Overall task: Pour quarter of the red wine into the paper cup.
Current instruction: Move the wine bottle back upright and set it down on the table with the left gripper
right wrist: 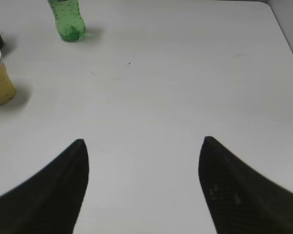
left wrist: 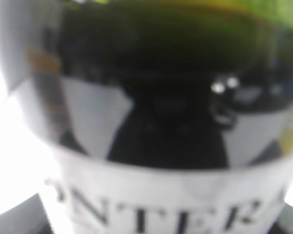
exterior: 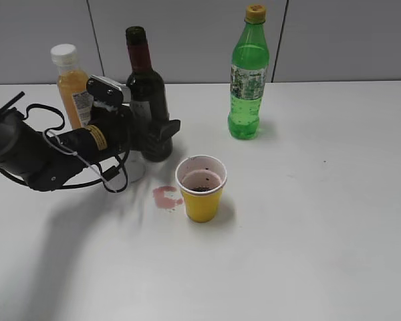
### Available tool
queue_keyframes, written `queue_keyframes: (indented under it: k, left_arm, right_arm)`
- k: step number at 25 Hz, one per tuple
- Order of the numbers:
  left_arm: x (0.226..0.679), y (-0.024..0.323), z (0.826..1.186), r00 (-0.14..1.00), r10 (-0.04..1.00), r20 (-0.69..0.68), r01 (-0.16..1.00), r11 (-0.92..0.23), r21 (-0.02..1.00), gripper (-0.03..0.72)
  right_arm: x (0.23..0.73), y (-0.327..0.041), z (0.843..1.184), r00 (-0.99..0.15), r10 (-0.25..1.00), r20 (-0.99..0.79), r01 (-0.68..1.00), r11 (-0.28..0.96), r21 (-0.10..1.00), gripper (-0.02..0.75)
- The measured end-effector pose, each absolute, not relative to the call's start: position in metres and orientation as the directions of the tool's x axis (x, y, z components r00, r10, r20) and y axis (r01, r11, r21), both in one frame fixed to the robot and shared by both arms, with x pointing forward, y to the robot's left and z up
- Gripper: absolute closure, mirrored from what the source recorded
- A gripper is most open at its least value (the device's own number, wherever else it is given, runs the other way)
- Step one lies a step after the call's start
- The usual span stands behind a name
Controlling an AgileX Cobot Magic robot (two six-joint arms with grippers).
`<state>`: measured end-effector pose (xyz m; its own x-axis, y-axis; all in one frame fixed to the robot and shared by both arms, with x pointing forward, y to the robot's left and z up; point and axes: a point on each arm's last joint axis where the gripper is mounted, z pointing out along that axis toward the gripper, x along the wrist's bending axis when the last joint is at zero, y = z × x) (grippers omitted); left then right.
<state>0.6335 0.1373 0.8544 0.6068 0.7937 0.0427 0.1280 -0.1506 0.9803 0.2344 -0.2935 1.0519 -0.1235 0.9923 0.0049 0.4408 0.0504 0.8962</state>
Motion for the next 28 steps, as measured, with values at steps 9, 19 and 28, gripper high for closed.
queue_keyframes:
  k: [9, 19, 28]
  left_arm:
    - [0.634, 0.138, 0.856, 0.600, 0.799, 0.039, 0.128, -0.144, 0.981, 0.144]
    - [0.640, 0.137, 0.901, 0.581, 0.812, 0.057, 0.005, -0.074, 0.997, 0.038]
    - [0.629, 0.142, 0.989, 0.560, 0.816, 0.143, -0.086, -0.114, 0.990, 0.045]
  right_arm:
    - [0.234, -0.294, 1.052, -0.124, 0.992, 0.005, 0.441, 0.050, 0.896, 0.204]
    - [0.234, -0.294, 1.052, -0.124, 0.992, 0.005, 0.441, 0.050, 0.896, 0.204]
    - [0.234, -0.294, 1.052, -0.124, 0.992, 0.005, 0.441, 0.050, 0.896, 0.204]
